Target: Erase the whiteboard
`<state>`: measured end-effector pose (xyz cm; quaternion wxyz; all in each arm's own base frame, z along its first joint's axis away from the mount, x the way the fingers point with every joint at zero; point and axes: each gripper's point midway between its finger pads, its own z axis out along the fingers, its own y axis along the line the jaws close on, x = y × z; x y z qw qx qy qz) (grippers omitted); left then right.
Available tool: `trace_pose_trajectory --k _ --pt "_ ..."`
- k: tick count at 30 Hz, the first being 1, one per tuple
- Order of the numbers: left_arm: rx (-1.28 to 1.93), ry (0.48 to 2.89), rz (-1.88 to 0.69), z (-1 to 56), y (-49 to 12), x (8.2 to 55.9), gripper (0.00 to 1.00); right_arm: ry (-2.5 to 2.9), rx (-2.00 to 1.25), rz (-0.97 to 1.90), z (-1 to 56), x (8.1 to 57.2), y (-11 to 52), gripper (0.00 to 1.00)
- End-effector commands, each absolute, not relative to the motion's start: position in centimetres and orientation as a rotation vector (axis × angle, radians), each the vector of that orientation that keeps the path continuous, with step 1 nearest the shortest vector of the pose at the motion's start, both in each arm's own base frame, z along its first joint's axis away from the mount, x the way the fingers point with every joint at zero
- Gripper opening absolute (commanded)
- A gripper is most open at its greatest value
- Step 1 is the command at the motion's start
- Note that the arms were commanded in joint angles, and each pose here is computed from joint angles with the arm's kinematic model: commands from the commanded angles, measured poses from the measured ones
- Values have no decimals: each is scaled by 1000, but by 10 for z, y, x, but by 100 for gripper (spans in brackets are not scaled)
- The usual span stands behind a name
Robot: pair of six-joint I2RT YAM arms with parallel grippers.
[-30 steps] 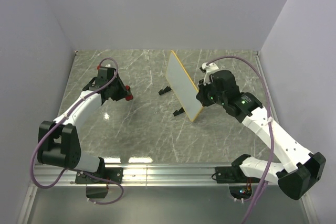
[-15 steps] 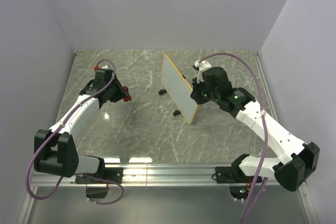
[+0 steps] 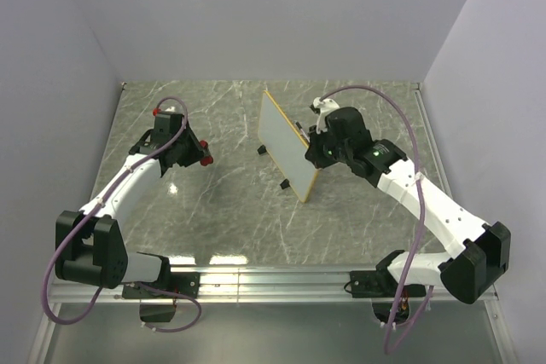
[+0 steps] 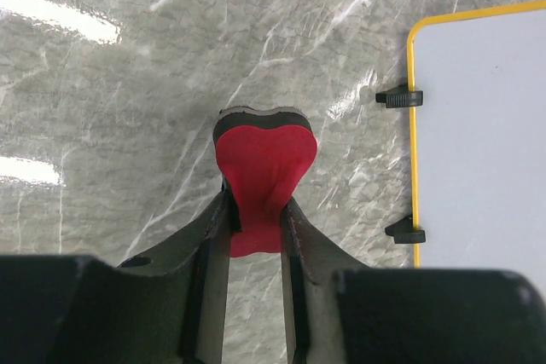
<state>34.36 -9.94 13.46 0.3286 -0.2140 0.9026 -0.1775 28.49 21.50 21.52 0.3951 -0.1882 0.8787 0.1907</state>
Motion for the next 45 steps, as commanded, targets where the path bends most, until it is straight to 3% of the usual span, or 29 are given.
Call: trace_pose_trajectory --k 1,2,5,6,8,18,32,34,35,38,44,45 --pt "-531 2330 -474 146 -100 350 0 2136 -391 566 239 304 222 0" --pt "-532 2330 -473 146 -99 351 0 2144 -378 568 239 306 220 2" --pt "-527 2333 -472 145 -100 351 0 2148 -338 551 242 311 208 52" --pt "-526 2333 -474 145 -100 352 0 2154 -329 546 240 312 205 64" --pt "-524 2329 -478 144 -101 354 0 2155 -301 532 242 315 194 73" --pt "-526 2346 -483 130 -104 365 0 2159 -262 462 247 321 170 75" --pt "-580 2532 -311 41 -91 349 1 2194 -180 367 237 325 151 84" --pt "-581 2543 -268 35 -87 350 14 2191 -177 367 237 324 151 85" --pt "-579 2547 -256 35 -87 349 28 2193 -175 363 237 323 150 85" --pt "-578 2546 -220 35 -84 350 58 2175 -161 350 243 323 146 86" --pt "-533 2507 -206 63 -87 356 99 2109 -106 331 270 320 137 88" --pt "-530 2516 -187 67 -86 353 100 2103 -74 336 274 320 135 88"
